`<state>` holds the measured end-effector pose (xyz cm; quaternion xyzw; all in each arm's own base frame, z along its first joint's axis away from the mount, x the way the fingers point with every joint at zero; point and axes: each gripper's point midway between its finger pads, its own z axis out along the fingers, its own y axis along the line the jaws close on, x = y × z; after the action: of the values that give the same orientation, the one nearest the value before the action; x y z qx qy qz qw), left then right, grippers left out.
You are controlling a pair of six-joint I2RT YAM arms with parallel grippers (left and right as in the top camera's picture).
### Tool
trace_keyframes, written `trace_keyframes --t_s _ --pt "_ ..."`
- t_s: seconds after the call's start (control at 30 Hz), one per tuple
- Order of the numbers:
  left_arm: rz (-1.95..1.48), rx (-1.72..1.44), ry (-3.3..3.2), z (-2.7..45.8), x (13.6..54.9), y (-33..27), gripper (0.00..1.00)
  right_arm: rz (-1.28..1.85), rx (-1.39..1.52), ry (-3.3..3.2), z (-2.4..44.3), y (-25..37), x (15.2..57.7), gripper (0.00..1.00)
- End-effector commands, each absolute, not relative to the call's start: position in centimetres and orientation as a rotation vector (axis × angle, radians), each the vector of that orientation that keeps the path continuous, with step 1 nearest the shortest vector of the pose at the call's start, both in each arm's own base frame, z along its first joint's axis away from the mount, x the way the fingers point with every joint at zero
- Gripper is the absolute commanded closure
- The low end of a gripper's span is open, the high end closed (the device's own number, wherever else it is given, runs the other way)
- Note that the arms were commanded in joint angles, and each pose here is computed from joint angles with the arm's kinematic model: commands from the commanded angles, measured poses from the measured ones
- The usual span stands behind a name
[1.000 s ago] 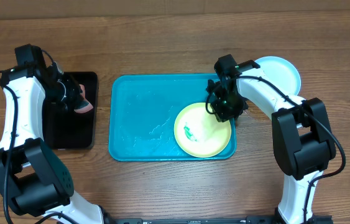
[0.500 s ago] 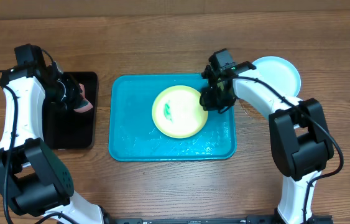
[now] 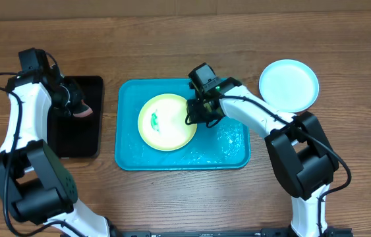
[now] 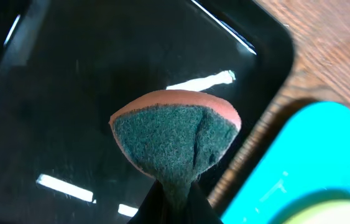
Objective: Clean dirty plates on tray and stack at the side
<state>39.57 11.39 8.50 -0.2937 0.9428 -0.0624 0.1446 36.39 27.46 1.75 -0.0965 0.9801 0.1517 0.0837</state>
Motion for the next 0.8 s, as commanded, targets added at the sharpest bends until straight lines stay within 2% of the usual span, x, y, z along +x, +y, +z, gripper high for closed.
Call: trace_keyframes --t_s 0.0,0.3,0.33,0.37,0.4,0.57,0.77 --pt "-0.083 -0.871 2.765 5.8 39.1 12.7 0.96 0.405 -0.266 2.912 1.5 27.1 36.8 0.96" --pt "-0.015 -0.914 2.863 0.4 38.6 13.5 0.89 0.403 -0.266 2.914 1.5 27.1 36.7 0.96" --pt "-0.015 -0.915 2.867 0.1 38.6 13.5 0.83 0.403 -0.266 2.914 1.5 27.1 36.7 0.96" --pt "-0.015 -0.916 2.869 -0.1 38.6 13.5 0.70 0.403 -0.266 2.915 1.5 27.1 36.7 0.96" --pt "-0.014 -0.914 2.869 -0.2 38.7 13.5 0.64 0.403 -0.266 2.915 1.5 27.1 36.7 0.96" --pt "-0.020 -0.910 2.852 1.0 39.3 13.7 0.66 0.401 -0.266 2.918 1.4 27.0 36.6 0.96" --pt "-0.020 -0.914 2.857 5.0 39.8 14.0 0.64 0.405 -0.266 2.911 1.4 27.1 36.8 0.96"
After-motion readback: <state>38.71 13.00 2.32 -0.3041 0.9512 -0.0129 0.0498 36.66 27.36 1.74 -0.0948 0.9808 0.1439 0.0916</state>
